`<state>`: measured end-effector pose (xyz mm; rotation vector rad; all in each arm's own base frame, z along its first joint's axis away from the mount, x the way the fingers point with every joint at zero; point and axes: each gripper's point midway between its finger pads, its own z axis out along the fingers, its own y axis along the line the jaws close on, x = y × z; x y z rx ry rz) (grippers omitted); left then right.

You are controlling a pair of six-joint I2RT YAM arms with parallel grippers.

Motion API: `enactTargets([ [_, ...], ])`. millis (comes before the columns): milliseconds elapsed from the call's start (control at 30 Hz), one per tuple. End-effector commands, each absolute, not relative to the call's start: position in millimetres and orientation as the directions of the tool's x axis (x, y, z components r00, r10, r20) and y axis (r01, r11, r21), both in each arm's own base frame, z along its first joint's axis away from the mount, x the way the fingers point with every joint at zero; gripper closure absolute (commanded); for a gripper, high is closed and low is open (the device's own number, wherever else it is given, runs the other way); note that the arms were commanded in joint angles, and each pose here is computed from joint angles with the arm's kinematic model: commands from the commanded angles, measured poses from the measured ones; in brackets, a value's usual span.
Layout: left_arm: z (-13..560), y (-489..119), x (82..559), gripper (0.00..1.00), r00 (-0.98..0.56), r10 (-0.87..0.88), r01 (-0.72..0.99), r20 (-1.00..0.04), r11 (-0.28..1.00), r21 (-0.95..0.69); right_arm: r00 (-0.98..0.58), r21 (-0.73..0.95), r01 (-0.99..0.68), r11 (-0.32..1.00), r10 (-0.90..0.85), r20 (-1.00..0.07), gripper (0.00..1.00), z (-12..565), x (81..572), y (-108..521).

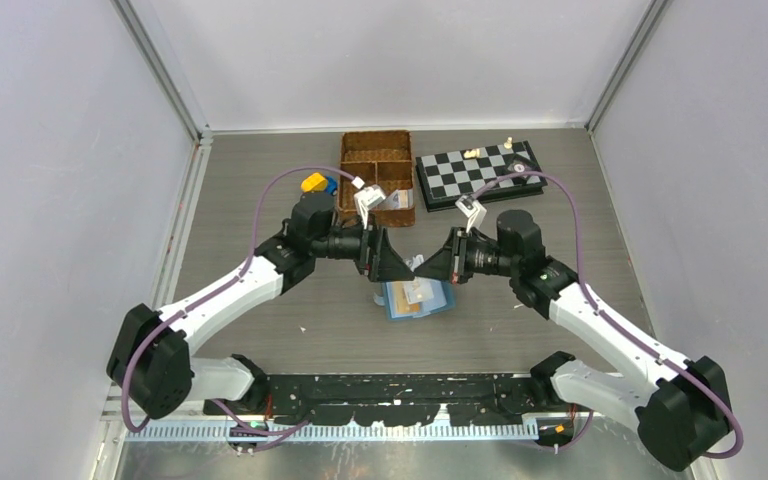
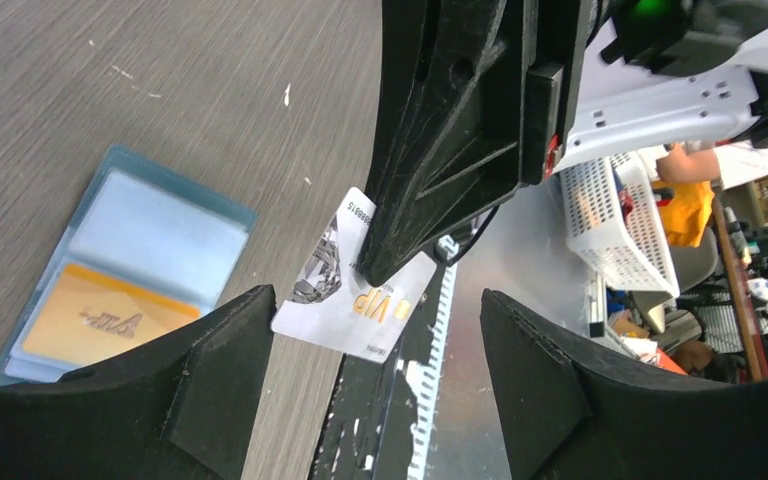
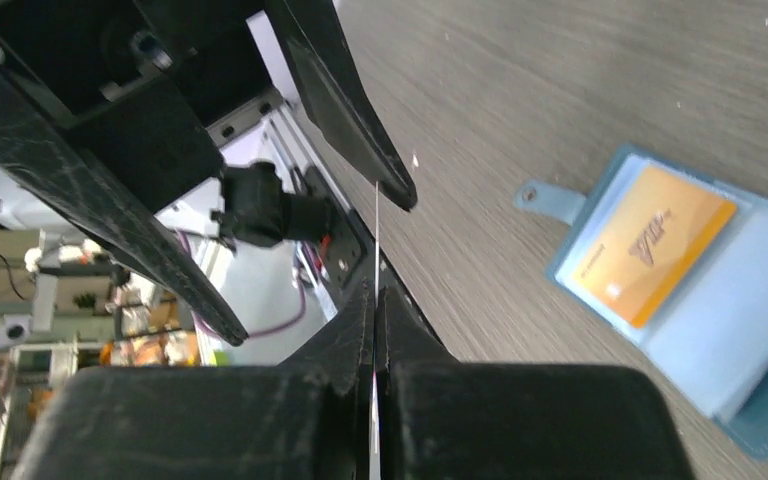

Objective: Put the credit cards into the card holder
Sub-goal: Insert the credit card into the card holder.

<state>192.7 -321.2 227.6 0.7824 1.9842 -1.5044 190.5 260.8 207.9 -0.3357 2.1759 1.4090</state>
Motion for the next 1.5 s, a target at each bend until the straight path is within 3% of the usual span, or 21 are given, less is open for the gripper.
enactTargets([
  [0, 262.8, -327.1, 194.5, 0.24, -0.687, 0.005, 0.721, -0.726, 0.124, -0.682, -0.724, 0.787, -0.541, 0.298, 0.311, -0.615, 1.0, 264.8, 214.1, 268.4],
  [267, 257.1, -322.0, 189.3, 0.3, -0.714, -0.023, 0.691, -0.7, 0.134, -0.71, -0.688, 0.765, -0.589, 0.26, 0.335, -0.643, 0.99, 282.4, 209.9, 267.2],
  [400, 261.9, -322.2, 188.7, 0.51, -0.714, -0.047, 0.69, -0.698, 0.117, -0.714, -0.692, 0.767, -0.585, 0.264, 0.331, -0.642, 1.0, 280.3, 209.5, 266.8],
  [567, 264.4, -321.5, 190.0, 0.61, -0.711, -0.067, 0.691, -0.7, 0.115, -0.713, -0.694, 0.765, -0.589, 0.261, 0.322, -0.644, 0.99, 279.7, 206.5, 266.4],
  [833, 264.4, -316.3, 196.1, 0.92, -0.719, -0.112, 0.675, -0.686, 0.123, -0.727, -0.693, 0.76, -0.583, 0.287, 0.313, -0.65, 0.99, 275.0, 206.2, 264.2],
  [900, 261.1, -314.7, 198.3, 1.0, -0.726, -0.118, 0.665, -0.677, 0.131, -0.736, -0.701, 0.763, -0.56, 0.323, 0.308, -0.644, 0.88, 267.7, 208.8, 261.8],
  [1000, 250.3, -313.9, 200.1, 1.0, -0.742, -0.109, 0.645, -0.662, 0.153, -0.749, -0.708, 0.754, -0.471, 0.458, 0.315, -0.632, 0.46, 246.9, 221.5, 249.9],
  [1100, 226.5, -311.5, 209.5, 1.0, -0.78, -0.1, 0.581, -0.617, 0.251, -0.775, -0.728, 0.711, -0.36, 0.604, 0.294, -0.619, 0.34, 216.4, 228.3, 231.8],
  [1233, 188.1, -305.0, 221.2, 1.0, -0.837, -0.102, 0.46, -0.537, 0.401, -0.793, -0.774, 0.644, -0.209, 0.736, 0.279, -0.569, 0.33, 174.9, 228.0, 209.2],
  [1467, 151.0, -312.4, 223.7, 1.0, -0.903, -0.084, 0.347, -0.422, 0.438, -0.83, -0.836, 0.6, -0.117, 0.791, 0.248, -0.49, 0.56, 131.5, 222.3, 208.8],
])
